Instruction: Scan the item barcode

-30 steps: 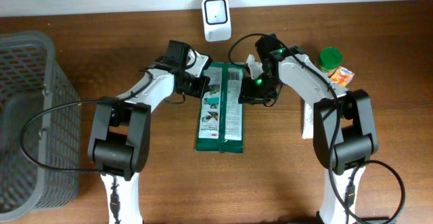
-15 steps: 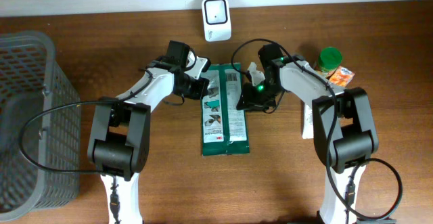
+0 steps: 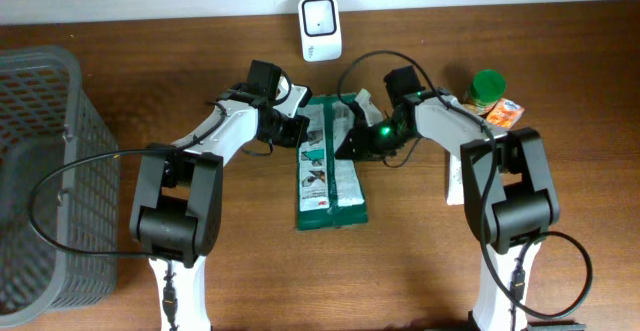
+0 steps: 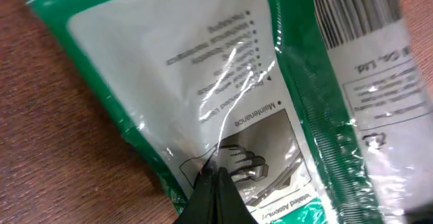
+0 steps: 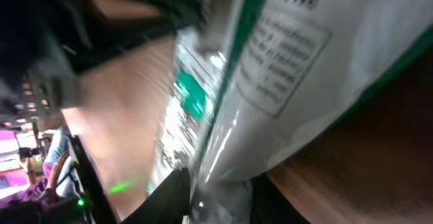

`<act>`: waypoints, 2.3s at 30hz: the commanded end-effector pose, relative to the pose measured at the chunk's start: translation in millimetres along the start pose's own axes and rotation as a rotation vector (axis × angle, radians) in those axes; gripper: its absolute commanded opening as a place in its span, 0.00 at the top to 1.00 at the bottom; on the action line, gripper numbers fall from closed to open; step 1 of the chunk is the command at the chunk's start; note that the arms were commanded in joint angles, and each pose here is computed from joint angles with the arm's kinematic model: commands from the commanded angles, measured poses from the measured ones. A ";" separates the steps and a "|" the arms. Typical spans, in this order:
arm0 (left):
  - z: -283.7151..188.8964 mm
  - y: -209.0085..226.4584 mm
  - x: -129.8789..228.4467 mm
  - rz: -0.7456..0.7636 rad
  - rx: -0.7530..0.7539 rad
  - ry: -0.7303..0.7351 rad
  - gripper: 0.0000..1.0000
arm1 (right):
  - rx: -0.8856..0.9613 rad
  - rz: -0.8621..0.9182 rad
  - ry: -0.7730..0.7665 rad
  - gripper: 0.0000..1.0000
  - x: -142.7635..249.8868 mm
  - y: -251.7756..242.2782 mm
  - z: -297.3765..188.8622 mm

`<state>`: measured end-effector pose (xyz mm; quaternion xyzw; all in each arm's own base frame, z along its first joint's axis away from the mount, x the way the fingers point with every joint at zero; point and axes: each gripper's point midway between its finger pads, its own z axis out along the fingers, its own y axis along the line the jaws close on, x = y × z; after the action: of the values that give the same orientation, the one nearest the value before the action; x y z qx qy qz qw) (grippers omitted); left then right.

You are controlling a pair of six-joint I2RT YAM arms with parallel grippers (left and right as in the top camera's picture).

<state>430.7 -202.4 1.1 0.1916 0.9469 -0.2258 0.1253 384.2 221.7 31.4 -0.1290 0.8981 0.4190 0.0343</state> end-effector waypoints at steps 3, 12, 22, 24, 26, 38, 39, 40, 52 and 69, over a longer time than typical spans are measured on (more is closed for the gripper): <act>17.6 6.1 27.5 -0.028 -0.034 0.090 0.99 | -0.066 -0.040 -0.045 0.80 -18.8 13.1 -4.2; 11.7 6.3 21.4 -0.027 -0.036 0.076 1.00 | 0.052 -0.026 -0.041 0.96 -17.2 -7.3 -3.9; -105.9 9.7 -46.0 -0.014 -0.090 -0.152 0.99 | 0.054 -0.137 -0.098 0.96 -25.9 26.2 -38.0; -147.0 10.7 -57.2 -0.020 -0.110 -0.221 0.98 | 0.056 -0.160 -0.119 0.96 -27.1 38.0 -51.2; -177.9 10.8 -62.9 -0.023 -0.127 -0.274 0.98 | 0.056 -0.219 -0.125 0.96 -25.6 47.9 -59.5; -373.0 55.7 -1.4 -0.311 -0.495 -0.530 0.96 | 0.070 -0.299 -0.155 0.96 -19.0 78.4 -88.2; -383.3 62.1 7.7 -0.337 -0.530 -0.534 0.95 | 0.069 -0.300 -0.156 0.96 -19.3 78.4 -88.3; -389.9 65.0 12.2 -0.346 -0.542 -0.542 0.90 | 0.071 -0.301 -0.158 0.96 -19.7 78.2 -88.4; -388.5 49.9 8.7 -0.233 -0.458 -0.540 0.37 | 0.099 -0.281 -0.142 0.96 -15.9 72.7 -88.0; -386.9 49.8 11.4 -0.239 -0.455 -0.528 0.01 | 0.103 -0.282 -0.143 0.96 -16.3 72.1 -88.4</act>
<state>383.9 29.3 305.7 -0.0280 0.9275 -0.0605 0.3679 379.7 204.5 127.8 -0.2114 0.8929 0.3729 0.1376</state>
